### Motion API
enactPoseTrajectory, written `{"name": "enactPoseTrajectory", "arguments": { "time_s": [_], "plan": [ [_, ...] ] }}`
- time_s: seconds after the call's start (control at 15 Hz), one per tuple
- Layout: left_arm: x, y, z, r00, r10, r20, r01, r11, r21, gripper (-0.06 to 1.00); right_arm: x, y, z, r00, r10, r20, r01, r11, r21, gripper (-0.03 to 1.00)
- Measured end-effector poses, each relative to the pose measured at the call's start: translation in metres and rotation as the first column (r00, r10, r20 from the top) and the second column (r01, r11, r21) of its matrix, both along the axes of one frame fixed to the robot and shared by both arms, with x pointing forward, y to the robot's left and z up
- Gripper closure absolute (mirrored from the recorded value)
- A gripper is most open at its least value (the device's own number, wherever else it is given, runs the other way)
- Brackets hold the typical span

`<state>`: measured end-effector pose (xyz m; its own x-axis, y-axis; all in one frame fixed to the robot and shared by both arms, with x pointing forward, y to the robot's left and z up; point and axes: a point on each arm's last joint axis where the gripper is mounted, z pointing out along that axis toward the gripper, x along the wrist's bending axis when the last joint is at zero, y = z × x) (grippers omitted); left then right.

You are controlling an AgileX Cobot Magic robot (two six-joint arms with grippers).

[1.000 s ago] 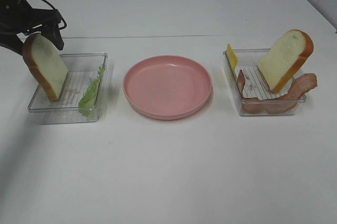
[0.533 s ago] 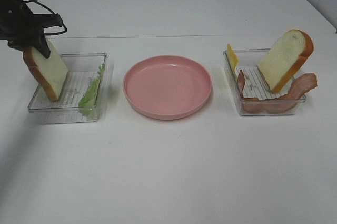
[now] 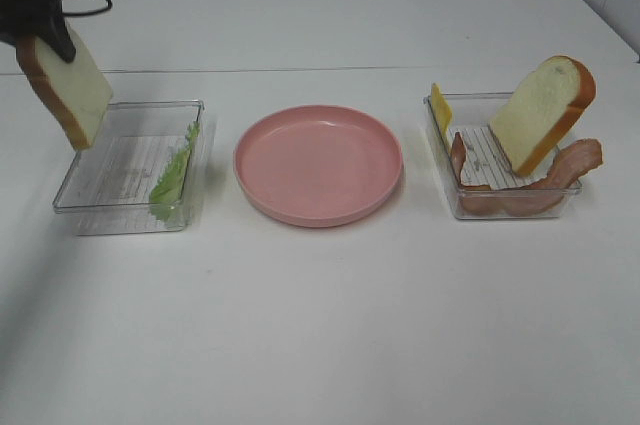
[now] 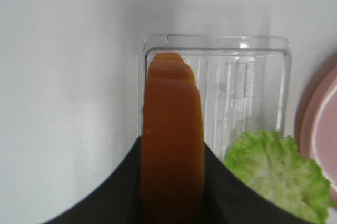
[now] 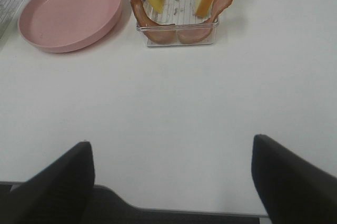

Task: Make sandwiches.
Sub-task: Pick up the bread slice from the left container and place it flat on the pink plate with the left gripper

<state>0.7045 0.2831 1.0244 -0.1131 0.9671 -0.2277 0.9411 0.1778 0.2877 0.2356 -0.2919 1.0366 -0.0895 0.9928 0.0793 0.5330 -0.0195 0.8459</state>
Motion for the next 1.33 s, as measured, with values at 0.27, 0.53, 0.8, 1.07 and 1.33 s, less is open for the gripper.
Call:
{"name": "enactPoseTrajectory", "arguments": {
  "time_s": [0.27, 0.53, 0.8, 1.07, 1.33],
  "plan": [
    [-0.010, -0.034, 0.075, 0.984, -0.038, 0.174, 0.054, 0.995, -0.089, 0.76, 0.000, 0.000, 0.000, 1.000, 0.000, 0.000, 0.000, 1.000, 0.000, 0.17],
    [-0.008, -0.127, 0.071, 0.952, -0.132, 0.278, 0.212, 0.935, -0.285, 0.76, 0.000, 0.000, 0.000, 1.000, 0.001, 0.000, -0.001, 1.000, 0.001, 0.17],
    [-0.001, -0.198, 0.007, 0.959, -0.184, 0.215, 0.255, 0.892, -0.372, 0.76, 0.000, 0.000, 0.000, 1.000, 0.001, 0.000, -0.001, 1.000, 0.001, 0.17],
    [0.003, -0.235, -0.046, 0.973, -0.168, 0.160, 0.223, 0.871, -0.439, 0.76, 0.000, 0.000, 0.000, 1.000, 0.001, 0.000, -0.001, 1.000, 0.001, 0.17],
    [0.007, -0.238, -0.070, 0.983, -0.140, 0.117, 0.178, 0.873, -0.453, 0.76, 0.000, 0.000, 0.000, 1.000, 0.000, 0.000, 0.000, 1.000, 0.000, 0.17]
  ]
}}
